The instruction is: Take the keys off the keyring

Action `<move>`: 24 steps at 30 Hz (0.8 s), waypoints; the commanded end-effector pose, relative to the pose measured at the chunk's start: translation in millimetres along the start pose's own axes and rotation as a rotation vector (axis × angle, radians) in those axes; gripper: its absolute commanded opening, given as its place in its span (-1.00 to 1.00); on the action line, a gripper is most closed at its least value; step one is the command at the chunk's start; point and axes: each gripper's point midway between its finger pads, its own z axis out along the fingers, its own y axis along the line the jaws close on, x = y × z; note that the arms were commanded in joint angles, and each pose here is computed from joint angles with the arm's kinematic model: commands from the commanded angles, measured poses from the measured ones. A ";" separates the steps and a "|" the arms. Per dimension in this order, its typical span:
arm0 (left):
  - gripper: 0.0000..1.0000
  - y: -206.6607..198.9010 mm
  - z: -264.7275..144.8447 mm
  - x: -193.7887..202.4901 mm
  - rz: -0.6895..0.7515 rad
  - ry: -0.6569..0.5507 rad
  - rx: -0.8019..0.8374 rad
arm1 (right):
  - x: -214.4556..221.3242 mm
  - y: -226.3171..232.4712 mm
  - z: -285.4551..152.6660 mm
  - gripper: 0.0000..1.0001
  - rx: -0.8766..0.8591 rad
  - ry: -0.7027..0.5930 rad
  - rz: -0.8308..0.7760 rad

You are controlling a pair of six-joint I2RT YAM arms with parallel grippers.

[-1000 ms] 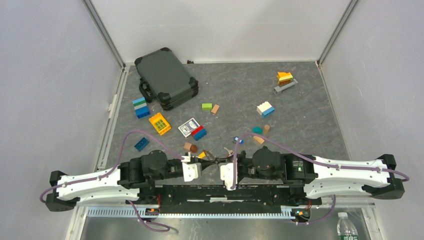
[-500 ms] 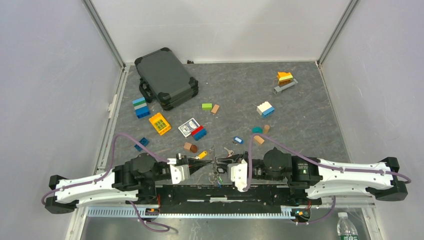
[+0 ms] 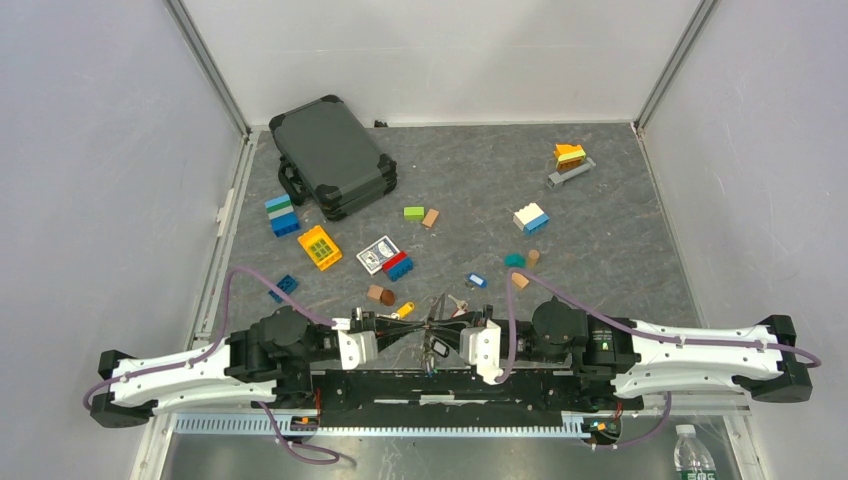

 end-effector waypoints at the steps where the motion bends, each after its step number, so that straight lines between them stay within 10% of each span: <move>1: -0.95 5.2 0.9 -25.3 -0.010 -0.103 -0.017 | -13.8 -5.2 -0.7 -0.66 0.025 -0.061 0.014; 24: -0.95 3.6 -1.8 -34.2 -0.012 -0.152 -0.010 | -7.1 -4.6 -0.2 -0.94 0.040 -0.057 0.009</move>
